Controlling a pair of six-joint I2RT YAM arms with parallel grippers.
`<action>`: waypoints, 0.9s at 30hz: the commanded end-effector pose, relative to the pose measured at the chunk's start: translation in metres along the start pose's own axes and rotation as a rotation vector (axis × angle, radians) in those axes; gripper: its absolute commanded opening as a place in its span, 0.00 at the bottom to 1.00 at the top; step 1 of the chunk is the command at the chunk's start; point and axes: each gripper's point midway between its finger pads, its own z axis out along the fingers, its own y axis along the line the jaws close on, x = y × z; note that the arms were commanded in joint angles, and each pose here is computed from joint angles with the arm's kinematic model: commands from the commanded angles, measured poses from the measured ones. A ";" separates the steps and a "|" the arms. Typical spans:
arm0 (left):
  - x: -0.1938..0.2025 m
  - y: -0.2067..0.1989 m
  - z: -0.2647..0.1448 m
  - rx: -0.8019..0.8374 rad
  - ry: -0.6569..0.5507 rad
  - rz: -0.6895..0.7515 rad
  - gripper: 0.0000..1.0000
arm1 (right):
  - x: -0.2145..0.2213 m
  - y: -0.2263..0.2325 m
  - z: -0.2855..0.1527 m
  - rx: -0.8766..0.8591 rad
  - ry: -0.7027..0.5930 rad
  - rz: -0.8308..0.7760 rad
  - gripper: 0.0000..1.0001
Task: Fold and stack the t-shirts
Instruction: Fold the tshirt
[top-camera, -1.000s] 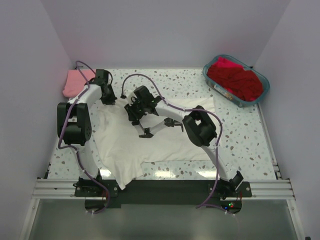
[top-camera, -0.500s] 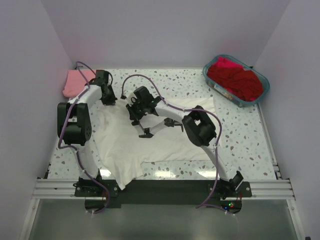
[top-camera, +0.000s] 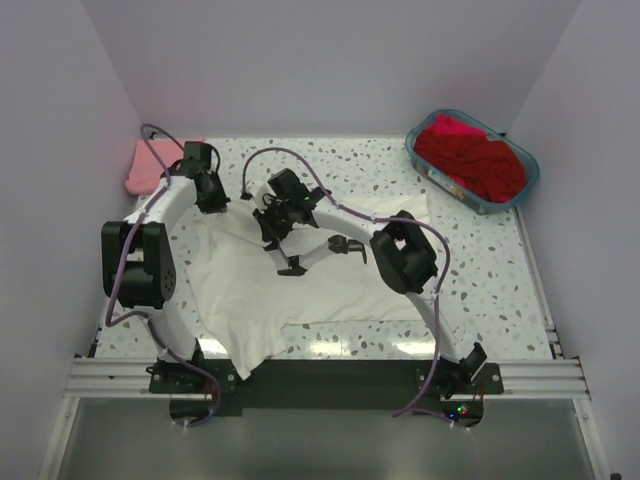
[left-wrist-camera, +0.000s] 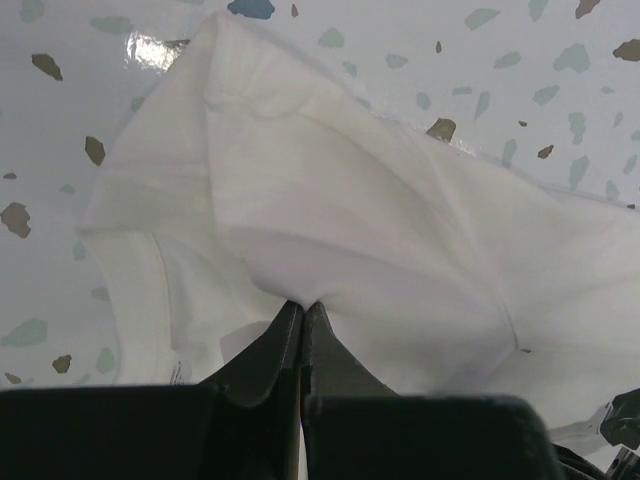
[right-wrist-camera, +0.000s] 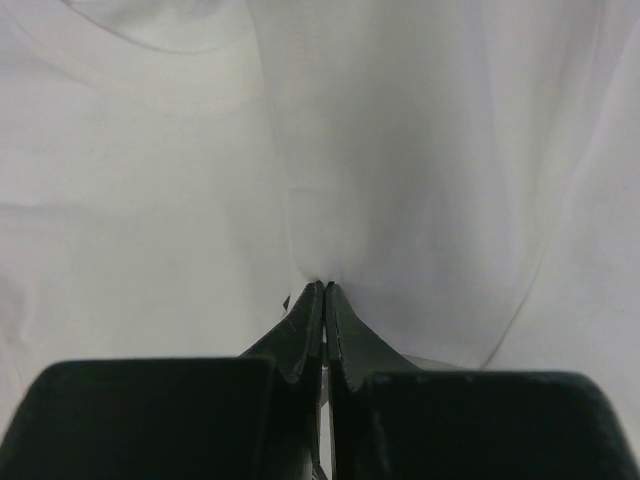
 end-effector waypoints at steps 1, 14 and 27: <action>0.010 0.005 -0.018 -0.012 -0.009 -0.027 0.00 | -0.035 0.014 -0.035 -0.030 -0.055 -0.085 0.00; 0.048 0.018 -0.028 -0.048 0.002 -0.123 0.00 | -0.019 0.001 -0.049 -0.018 0.032 -0.135 0.00; 0.054 0.026 -0.040 -0.083 -0.027 -0.162 0.00 | -0.013 0.004 -0.053 -0.043 0.075 -0.165 0.00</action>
